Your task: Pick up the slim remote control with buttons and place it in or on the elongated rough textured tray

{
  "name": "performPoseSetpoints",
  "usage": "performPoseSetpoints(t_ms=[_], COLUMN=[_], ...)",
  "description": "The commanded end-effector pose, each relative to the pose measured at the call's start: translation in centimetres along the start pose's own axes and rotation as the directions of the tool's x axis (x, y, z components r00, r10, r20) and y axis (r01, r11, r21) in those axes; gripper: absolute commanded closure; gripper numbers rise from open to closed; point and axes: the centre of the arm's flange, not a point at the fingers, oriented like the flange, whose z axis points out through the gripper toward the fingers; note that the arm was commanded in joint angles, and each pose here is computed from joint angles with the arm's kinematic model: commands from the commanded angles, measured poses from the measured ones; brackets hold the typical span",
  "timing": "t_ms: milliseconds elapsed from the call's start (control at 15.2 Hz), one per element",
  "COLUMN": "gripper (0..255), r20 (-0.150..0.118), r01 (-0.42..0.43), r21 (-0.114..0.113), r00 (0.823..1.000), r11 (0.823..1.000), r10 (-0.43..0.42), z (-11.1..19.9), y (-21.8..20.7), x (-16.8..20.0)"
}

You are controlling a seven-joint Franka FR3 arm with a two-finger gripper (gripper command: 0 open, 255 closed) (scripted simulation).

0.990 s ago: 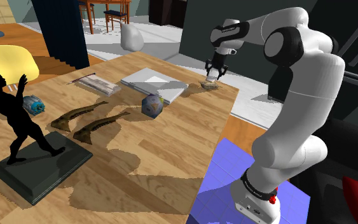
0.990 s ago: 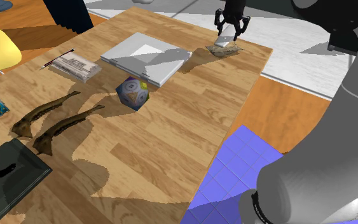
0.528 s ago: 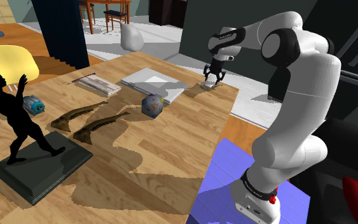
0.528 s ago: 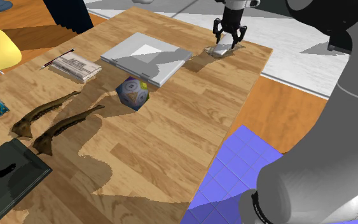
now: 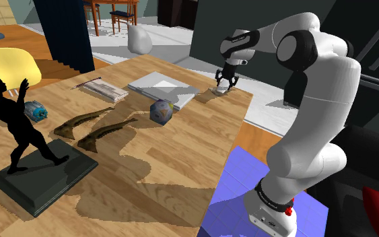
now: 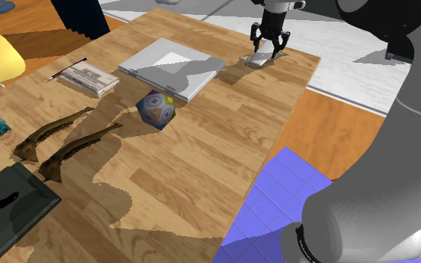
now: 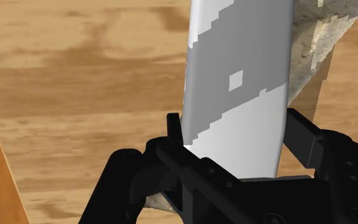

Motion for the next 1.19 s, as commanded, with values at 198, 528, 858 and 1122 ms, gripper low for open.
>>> performPoseSetpoints(t_ms=[198, 528, 858, 1122], gripper=[0, 0, 0, 0], r20=[0.000, 0.000, 0.000, 0.000], r01=[0.000, 0.000, 0.000, 0.000], r21=[0.000, 0.000, 0.000, 0.000], r00=[1.000, 1.000, 1.000, 1.000], r11=[1.000, 1.000, 1.000, 1.000], r10=[0.000, 0.000, 0.000, 0.000], z=[0.0, -4.0, -5.0, -5.0], y=[0.0, 0.0, 0.0, 0.0], x=[0.0, 0.0, 0.0, 0.0])
